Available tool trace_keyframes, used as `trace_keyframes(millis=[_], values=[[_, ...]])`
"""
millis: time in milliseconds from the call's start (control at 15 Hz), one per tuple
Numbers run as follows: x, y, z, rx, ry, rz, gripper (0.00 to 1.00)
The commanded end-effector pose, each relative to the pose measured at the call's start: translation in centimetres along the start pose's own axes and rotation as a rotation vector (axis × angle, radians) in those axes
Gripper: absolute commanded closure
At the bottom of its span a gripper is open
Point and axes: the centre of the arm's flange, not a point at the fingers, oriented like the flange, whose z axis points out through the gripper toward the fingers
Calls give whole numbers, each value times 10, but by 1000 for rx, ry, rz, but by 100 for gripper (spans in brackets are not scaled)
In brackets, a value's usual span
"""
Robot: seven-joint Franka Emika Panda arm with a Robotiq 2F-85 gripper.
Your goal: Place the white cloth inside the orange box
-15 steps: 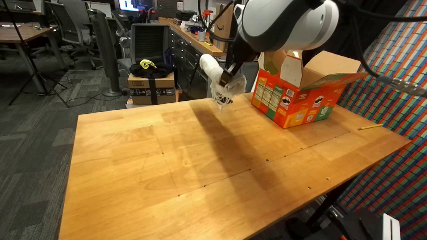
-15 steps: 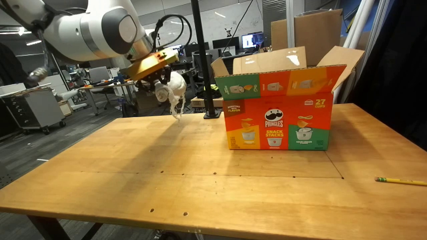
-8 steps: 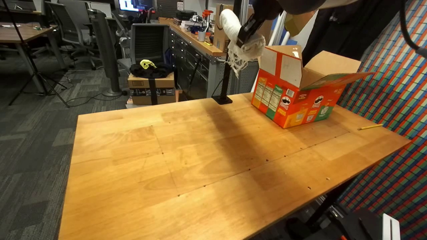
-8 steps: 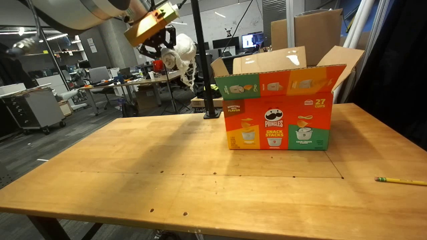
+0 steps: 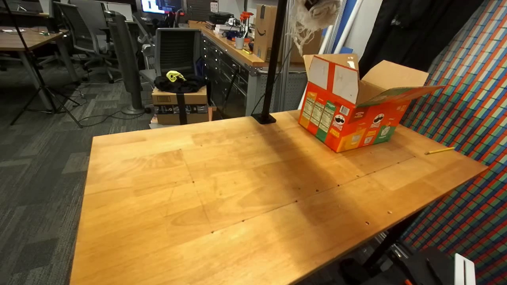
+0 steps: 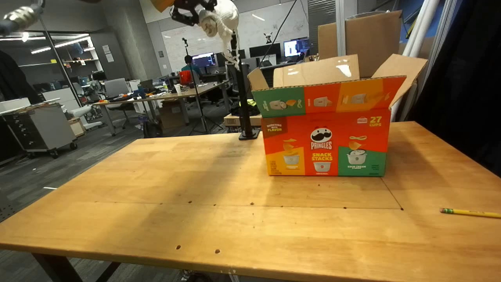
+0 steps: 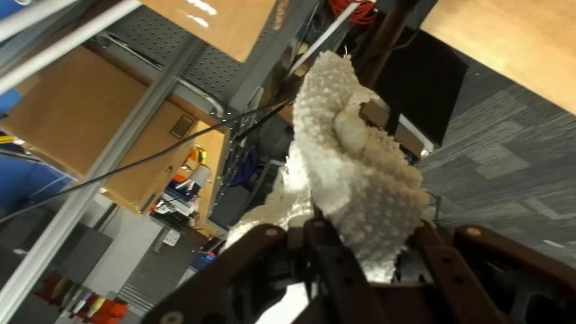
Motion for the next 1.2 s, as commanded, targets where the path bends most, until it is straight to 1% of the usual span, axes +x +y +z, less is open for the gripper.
trace_keyframes(millis=[0, 267, 467, 533, 667, 1133], values=[[0, 52, -30, -145, 21, 62, 94], [-27, 93, -63, -259, -5, 128, 94], [-53, 108, -75, -300, -32, 168, 94], [-65, 110, -76, -301, -46, 181, 94], [-89, 114, -60, -296, -73, 206, 93], [-177, 106, -7, -230, -191, 272, 93]])
